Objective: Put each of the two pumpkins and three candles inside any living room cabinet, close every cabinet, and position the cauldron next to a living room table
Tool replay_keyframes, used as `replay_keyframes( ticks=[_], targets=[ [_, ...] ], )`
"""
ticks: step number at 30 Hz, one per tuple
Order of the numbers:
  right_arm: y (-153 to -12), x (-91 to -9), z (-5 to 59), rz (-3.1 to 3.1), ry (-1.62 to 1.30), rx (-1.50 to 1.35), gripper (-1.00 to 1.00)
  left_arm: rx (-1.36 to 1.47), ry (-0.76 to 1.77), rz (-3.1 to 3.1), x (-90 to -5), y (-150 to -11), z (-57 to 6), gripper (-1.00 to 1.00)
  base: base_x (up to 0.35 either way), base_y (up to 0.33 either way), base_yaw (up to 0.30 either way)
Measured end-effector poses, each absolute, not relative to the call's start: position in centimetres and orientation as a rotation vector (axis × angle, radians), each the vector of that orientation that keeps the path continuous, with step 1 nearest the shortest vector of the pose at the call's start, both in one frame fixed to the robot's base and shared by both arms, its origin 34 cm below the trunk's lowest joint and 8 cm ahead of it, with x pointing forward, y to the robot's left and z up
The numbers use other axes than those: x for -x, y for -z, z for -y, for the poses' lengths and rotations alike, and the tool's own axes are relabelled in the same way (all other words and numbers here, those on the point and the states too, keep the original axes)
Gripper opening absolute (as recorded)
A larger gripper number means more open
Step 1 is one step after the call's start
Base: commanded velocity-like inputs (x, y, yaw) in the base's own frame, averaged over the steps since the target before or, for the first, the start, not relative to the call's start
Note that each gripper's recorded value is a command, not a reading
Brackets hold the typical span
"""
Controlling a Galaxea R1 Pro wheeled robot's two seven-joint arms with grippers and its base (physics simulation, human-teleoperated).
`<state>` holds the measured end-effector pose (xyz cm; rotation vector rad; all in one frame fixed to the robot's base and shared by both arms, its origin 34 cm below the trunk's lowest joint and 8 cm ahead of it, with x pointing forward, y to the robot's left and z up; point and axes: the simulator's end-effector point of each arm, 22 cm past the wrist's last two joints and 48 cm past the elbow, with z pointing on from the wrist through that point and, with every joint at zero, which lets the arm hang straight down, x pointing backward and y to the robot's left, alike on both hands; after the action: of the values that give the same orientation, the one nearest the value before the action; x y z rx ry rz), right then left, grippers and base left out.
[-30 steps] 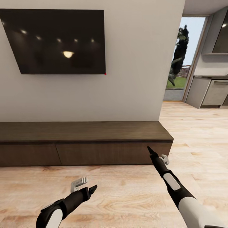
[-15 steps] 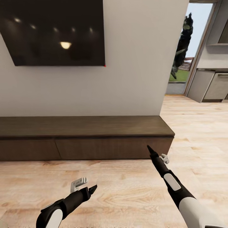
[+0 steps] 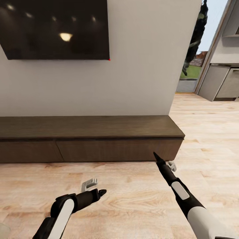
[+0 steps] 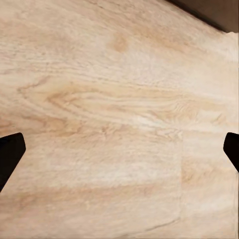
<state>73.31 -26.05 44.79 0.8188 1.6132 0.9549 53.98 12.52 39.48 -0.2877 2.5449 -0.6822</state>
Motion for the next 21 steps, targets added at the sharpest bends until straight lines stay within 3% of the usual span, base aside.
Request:
replay_keyframes(
  ticks=[13,21],
  targets=[
    [-41.9,-72.7,27.5,-1.697,-0.969,-0.832,1.0,0.563,1.103,-2.5,-58.1,-40.2,-7.7,1.0,0.0,0.0,0.0],
    [-41.9,-72.6,27.8,-1.693,-0.963,-0.832,1.0,0.607,1.149,-2.501,-57.7,-39.6,-7.7,1.0,0.0,0.0,0.0]
  ],
)
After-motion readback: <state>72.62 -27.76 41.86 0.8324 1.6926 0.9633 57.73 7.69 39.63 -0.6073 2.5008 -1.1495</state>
